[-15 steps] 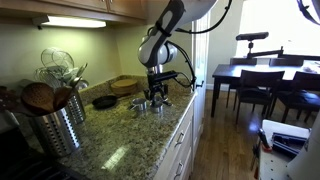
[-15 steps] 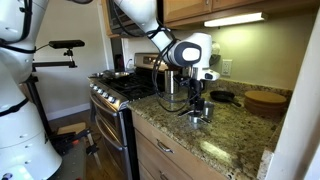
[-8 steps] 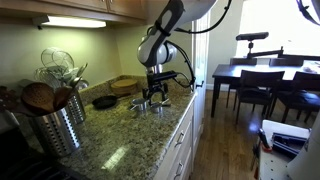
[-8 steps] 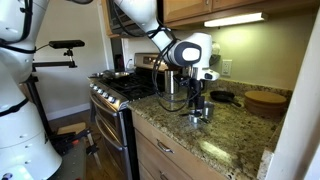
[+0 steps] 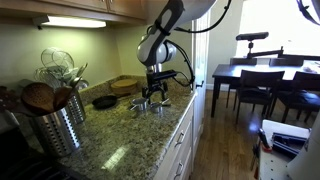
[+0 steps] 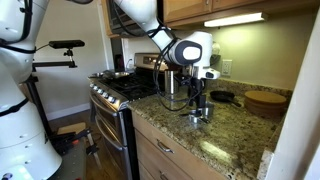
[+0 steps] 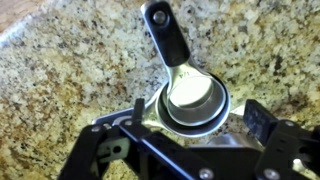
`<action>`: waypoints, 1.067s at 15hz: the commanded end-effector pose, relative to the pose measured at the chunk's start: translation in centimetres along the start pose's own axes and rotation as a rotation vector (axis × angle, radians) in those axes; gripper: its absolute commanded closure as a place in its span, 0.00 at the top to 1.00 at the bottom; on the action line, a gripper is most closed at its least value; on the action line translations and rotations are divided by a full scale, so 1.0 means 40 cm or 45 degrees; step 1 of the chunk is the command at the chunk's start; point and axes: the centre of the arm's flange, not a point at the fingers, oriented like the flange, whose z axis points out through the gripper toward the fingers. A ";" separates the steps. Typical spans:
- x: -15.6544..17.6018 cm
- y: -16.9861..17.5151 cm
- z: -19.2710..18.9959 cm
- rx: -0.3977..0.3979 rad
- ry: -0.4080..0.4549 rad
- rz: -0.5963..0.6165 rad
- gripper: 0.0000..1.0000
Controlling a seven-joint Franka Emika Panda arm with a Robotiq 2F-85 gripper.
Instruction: Put the measuring cups one inside the other
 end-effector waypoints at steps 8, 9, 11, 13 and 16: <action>-0.044 0.099 -0.081 -0.047 -0.075 -0.373 1.00; -0.048 0.105 -0.093 -0.058 -0.093 -0.434 1.00; -0.057 0.111 -0.116 -0.090 -0.126 -0.551 1.00; -0.068 0.115 -0.137 -0.136 -0.169 -0.693 1.00; -0.085 0.119 -0.154 -0.181 -0.204 -0.903 1.00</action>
